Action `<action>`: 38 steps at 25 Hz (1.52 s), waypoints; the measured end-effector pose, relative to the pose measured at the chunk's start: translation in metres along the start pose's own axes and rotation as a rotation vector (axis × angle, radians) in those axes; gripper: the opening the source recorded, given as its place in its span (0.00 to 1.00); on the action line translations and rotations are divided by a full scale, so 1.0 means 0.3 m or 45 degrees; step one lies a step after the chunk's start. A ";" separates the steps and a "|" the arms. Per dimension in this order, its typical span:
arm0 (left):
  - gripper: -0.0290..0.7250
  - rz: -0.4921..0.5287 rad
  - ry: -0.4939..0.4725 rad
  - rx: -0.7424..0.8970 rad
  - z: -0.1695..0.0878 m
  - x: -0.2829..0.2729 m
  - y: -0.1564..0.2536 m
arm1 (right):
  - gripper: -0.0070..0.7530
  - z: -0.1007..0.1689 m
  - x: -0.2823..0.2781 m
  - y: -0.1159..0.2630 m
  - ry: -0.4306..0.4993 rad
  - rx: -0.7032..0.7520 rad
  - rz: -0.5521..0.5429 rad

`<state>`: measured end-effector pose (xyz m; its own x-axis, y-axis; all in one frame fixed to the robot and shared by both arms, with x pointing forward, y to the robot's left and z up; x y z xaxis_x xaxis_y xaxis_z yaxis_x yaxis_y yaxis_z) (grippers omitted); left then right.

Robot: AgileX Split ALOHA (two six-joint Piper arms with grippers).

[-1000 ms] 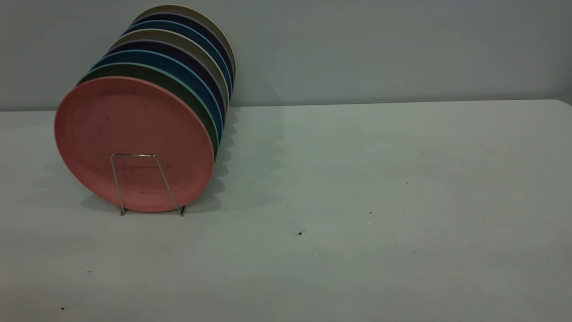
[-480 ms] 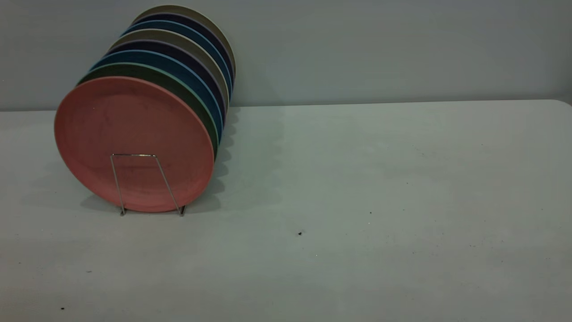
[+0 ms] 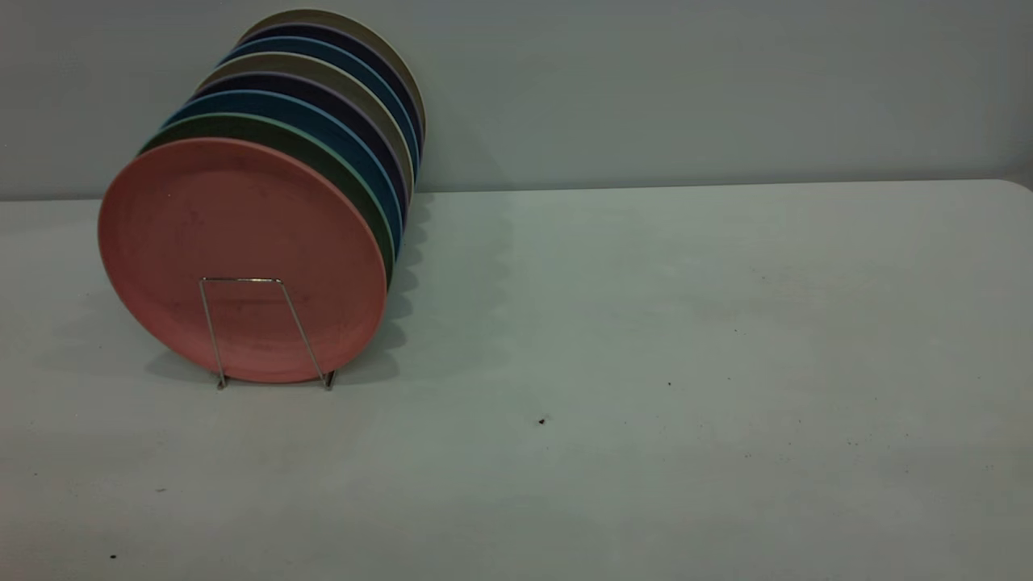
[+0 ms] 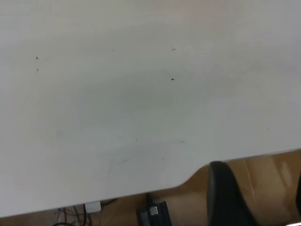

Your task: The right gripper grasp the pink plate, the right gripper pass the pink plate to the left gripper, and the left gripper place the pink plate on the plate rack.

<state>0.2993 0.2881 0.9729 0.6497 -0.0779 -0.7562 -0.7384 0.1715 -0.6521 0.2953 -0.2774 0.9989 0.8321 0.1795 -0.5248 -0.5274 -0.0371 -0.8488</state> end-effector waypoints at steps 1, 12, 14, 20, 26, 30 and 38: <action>0.56 -0.005 -0.001 0.000 0.000 -0.001 0.000 | 0.33 0.000 0.000 0.000 0.000 0.000 0.000; 0.56 -0.232 -0.041 0.018 -0.007 -0.057 0.016 | 0.33 -0.013 0.002 -0.002 0.075 0.052 -0.007; 0.56 -0.235 -0.041 0.019 -0.007 -0.058 0.016 | 0.33 -0.012 0.002 -0.002 0.073 0.053 -0.007; 0.56 -0.235 -0.041 0.019 -0.007 -0.058 0.016 | 0.33 -0.011 0.002 -0.002 0.072 0.053 -0.007; 0.56 -0.235 -0.041 0.019 -0.007 -0.058 0.016 | 0.33 -0.011 0.002 -0.002 0.072 0.053 -0.007; 0.56 -0.235 -0.041 0.019 -0.007 -0.058 0.016 | 0.33 -0.011 0.002 -0.002 0.072 0.053 -0.006; 0.56 -0.235 -0.041 0.017 -0.007 -0.058 0.016 | 0.33 -0.011 0.002 -0.002 0.072 0.053 -0.007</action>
<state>0.2842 0.2881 0.9828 0.7795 -0.0779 -0.6216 -0.6039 0.1704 -0.7786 0.2967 -0.2806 0.9989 0.8429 0.1236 -0.5237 -0.5282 0.0049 -0.8491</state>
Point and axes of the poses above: a point on each arm's last joint axis where the gripper is mounted, x pointing out along that axis toward the gripper, z along the wrist's bending axis when the last joint is at zero, y = z × x, the point moved 8 cm from there along x, pointing out along that axis toward the gripper, and after that the axes turned 5 degrees about x, right-handed, at the moved point
